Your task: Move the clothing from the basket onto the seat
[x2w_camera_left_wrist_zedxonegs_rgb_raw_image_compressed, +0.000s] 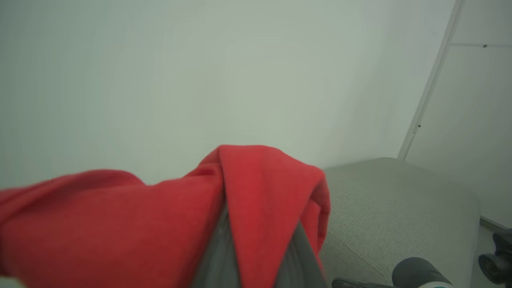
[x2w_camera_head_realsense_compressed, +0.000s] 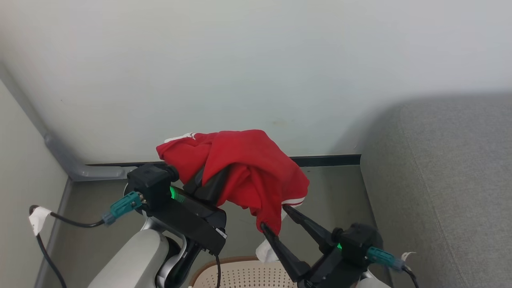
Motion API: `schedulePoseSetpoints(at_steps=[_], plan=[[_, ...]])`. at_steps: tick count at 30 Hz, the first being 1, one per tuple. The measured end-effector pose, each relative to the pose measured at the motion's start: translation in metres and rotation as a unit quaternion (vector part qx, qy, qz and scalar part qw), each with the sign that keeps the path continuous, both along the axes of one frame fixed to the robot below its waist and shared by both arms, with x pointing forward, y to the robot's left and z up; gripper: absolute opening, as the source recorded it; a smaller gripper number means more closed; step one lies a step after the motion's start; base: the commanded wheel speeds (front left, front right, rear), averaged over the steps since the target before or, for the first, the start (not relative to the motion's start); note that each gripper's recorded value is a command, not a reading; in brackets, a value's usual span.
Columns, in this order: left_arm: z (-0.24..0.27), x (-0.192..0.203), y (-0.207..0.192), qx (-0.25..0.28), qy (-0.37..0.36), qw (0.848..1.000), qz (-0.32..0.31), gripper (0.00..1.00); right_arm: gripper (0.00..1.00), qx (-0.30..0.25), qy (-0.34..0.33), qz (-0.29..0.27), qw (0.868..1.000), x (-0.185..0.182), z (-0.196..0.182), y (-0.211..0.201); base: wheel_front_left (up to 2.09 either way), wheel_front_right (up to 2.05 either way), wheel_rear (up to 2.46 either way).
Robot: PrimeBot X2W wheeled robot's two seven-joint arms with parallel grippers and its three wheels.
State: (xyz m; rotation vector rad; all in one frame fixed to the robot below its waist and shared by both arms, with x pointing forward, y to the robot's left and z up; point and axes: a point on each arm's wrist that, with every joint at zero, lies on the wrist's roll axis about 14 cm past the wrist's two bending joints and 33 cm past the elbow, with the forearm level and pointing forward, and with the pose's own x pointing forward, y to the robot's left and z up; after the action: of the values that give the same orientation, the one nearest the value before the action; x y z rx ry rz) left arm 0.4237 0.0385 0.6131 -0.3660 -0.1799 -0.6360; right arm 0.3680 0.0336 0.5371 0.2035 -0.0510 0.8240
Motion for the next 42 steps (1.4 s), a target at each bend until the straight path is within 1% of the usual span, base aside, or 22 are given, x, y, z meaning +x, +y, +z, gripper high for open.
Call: schedulePoseSetpoints(at_steps=[3, 5, 15, 23, 24, 25, 26, 33, 36, 38, 39, 41, 42], plan=[[0.001, -0.002, 0.0, -0.001, 0.001, 1.0, 0.0, 0.0, 1.0, -0.009, -0.007, 0.029, 1.0, -0.003, 0.002, 0.017, 0.0, 0.0, 0.0], [0.002, -0.005, -0.003, -0.003, 0.001, 1.0, -0.004, 0.0, 1.0, -0.019, -0.01, 0.039, 0.999, -0.001, 0.001, 0.023, 0.0, 0.0, 0.0], [0.005, -0.012, -0.005, -0.018, 0.01, 1.0, -0.015, 0.0, 1.0, -0.04, 0.01, 0.024, 0.999, 0.028, -0.011, 0.028, 0.0, 0.0, 0.0], [0.001, -0.015, -0.009, -0.026, 0.022, 0.999, -0.023, 0.0, 1.0, -0.05, 0.004, 0.04, 0.998, 0.044, -0.005, 0.045, 0.0, 0.0, 0.0], [0.001, -0.015, -0.009, -0.027, 0.024, 0.999, -0.022, 0.0, 0.75, -0.049, 0.002, 0.043, 0.998, 0.045, -0.003, 0.047, 0.0, 0.0, 0.0], [0.0, -0.015, -0.008, -0.026, 0.026, 0.999, -0.022, 0.0, 0.29, -0.049, 0.001, 0.044, 0.998, 0.046, -0.001, 0.049, 0.0, 0.0, 0.0], [-0.001, -0.014, -0.008, -0.026, 0.029, 0.999, -0.022, 0.0, 0.0, -0.048, 0.001, 0.045, 0.998, 0.047, 0.0, 0.05, 0.0, 0.0, 0.0], [-0.007, -0.01, 0.0, -0.02, 0.038, 0.999, -0.011, 0.0, 0.0, -0.036, 0.015, 0.037, 0.999, 0.053, 0.0, 0.049, 0.0, 0.0, 0.0], [-0.012, -0.007, 0.005, -0.014, 0.043, 0.999, -0.001, 0.0, 0.0, -0.019, 0.02, 0.025, 0.999, 0.058, 0.006, 0.044, 0.0, 0.0, 0.0], [-0.016, -0.007, 0.006, -0.013, 0.049, 0.999, -0.001, 0.0, 0.0, 0.008, 0.027, 0.013, 1.0, 0.063, 0.015, 0.039, 0.0, 0.0, 0.0], [-0.016, -0.007, 0.006, -0.013, 0.049, 0.999, -0.001, 0.0, 0.0, 0.008, 0.027, 0.013, 1.0, 0.063, 0.015, 0.039, 0.0, 0.0, 0.0], [-0.022, -0.008, 0.005, -0.012, 0.058, 0.998, -0.001, 0.1, 0.0, 0.024, 0.03, 0.007, 0.999, 0.065, 0.02, 0.036, 0.0, 0.0, 0.0], [-0.024, -0.008, 0.005, -0.011, 0.06, 0.998, -0.001, 0.22, 0.0, 0.028, 0.031, 0.006, 0.999, 0.064, 0.021, 0.035, 0.0, 0.0, 0.0]])
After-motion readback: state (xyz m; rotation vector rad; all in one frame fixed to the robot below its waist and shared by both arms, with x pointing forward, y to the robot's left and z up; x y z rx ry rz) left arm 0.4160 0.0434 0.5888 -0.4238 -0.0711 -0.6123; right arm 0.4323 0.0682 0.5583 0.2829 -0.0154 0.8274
